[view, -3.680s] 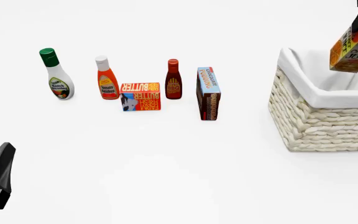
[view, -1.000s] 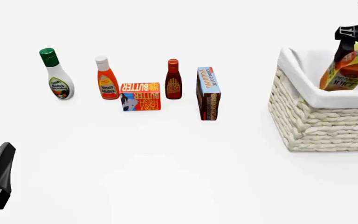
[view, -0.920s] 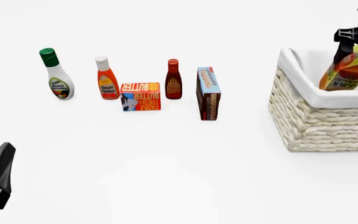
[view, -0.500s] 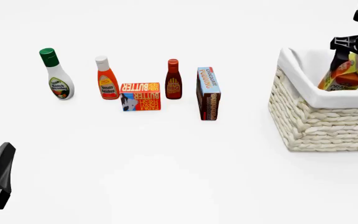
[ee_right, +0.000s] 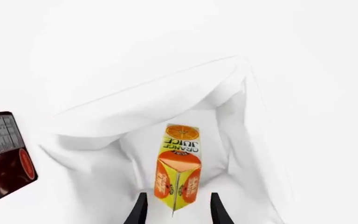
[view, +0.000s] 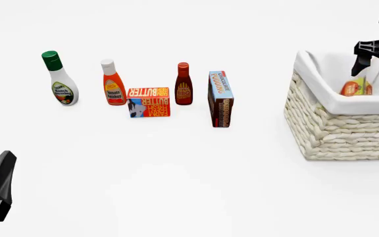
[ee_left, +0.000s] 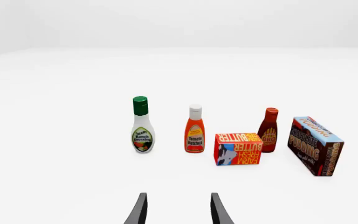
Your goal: Pick the orange juice and place it in the basket.
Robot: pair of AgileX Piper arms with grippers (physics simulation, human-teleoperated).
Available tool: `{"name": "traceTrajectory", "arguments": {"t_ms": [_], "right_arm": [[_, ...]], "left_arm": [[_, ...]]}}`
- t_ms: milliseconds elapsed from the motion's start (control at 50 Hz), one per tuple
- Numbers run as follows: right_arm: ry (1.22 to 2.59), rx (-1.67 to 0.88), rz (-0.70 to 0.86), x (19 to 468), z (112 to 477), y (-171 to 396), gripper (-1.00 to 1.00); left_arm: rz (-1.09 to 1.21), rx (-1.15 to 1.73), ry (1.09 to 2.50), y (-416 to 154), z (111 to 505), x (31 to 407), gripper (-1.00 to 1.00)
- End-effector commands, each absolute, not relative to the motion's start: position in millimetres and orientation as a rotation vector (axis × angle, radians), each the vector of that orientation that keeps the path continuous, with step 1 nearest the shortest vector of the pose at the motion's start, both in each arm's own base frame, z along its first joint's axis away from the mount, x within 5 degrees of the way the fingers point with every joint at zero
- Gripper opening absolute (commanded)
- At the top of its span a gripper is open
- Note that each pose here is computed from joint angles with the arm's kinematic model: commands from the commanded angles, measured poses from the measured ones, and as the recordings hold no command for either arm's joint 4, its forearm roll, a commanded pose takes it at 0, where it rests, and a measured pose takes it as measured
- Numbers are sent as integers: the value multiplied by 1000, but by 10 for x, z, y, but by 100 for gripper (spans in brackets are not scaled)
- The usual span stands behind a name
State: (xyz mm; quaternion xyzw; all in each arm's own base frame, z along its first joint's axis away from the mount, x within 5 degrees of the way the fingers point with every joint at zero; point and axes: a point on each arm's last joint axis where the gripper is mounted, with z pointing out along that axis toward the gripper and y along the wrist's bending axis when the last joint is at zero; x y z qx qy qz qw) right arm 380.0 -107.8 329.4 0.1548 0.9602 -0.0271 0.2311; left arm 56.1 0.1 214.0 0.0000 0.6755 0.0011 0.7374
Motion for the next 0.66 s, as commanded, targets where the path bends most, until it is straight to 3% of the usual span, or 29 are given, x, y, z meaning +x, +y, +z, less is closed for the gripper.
{"name": "traceTrajectory", "arguments": {"t_ms": [20,660], "right_arm": [[2633,434,-79,3799,3304,-1117,100],[2617,416,-68,3740,3454,-994,100]], "left_arm": [[3,0,1483,1,2140,561,100],[2,0,1483,1,2140,561,100]]}}
